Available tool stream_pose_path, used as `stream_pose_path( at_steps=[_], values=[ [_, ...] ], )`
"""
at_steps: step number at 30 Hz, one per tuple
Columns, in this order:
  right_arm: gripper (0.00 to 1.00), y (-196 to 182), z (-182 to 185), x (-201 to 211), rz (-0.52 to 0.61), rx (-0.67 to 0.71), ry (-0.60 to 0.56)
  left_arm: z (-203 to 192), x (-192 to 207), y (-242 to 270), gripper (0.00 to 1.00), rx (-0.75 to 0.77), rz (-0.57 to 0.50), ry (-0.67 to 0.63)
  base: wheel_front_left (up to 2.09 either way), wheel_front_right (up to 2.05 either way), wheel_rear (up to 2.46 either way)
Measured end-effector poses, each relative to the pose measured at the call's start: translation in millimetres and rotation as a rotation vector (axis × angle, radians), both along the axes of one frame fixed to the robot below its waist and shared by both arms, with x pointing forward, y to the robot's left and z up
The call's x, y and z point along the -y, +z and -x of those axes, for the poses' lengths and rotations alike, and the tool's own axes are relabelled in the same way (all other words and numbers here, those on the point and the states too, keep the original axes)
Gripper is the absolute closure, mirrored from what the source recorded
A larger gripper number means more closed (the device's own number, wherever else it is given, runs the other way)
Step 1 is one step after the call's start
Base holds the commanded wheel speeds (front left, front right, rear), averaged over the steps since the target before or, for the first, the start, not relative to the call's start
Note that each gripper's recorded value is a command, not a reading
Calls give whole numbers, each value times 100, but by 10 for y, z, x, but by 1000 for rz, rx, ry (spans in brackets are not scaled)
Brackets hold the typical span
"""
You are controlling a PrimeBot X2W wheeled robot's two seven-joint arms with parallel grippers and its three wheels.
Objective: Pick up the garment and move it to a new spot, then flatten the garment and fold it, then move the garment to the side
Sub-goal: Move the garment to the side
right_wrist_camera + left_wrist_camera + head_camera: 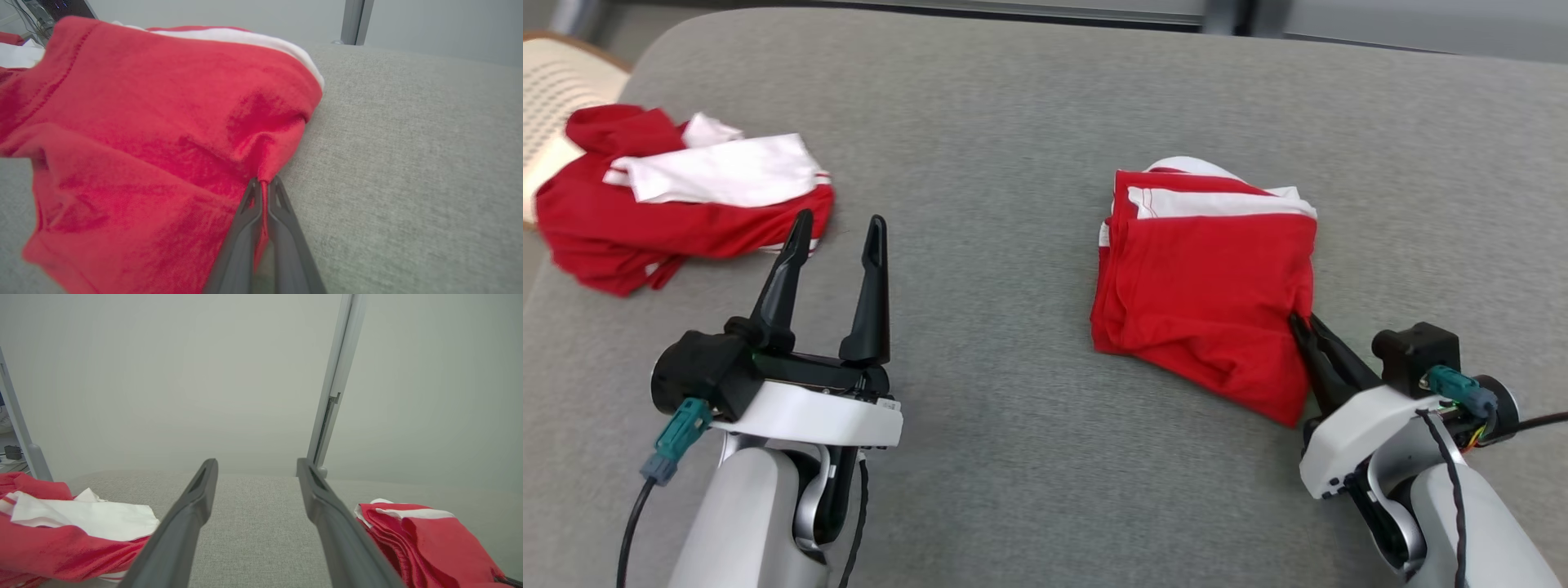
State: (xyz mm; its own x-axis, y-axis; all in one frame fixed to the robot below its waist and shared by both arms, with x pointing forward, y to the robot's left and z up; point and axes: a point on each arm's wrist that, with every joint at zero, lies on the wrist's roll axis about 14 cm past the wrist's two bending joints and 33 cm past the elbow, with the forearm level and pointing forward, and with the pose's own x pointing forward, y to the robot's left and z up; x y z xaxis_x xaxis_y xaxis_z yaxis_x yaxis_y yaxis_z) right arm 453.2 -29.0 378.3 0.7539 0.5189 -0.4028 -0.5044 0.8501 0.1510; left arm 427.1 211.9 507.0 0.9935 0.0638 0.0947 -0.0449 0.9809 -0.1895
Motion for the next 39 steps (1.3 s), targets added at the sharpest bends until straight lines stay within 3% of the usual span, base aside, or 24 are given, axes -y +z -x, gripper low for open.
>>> stream_pose_path(
  at_steps=[16, 22, 33, 39],
  values=[
    [100, 74, 404, 1238, 95, -23, -273, -488, 1158, 10, 0, 43, 25, -351, 0, 0, 0],
    [100, -41, 389, 1829, 238, -45, -326, -639, 1496, -27, 0, 46, 38, -453, 0, 0, 0],
    [100, -54, 171, 3445, 556, -69, -533, -853, 1940, -246, 0, 36, 62, -605, 0, 0, 0],
    [100, -35, -79, 3807, 595, -45, -620, -955, 1905, -434, 0, 14, 68, -602, 0, 0, 0]
  ],
)
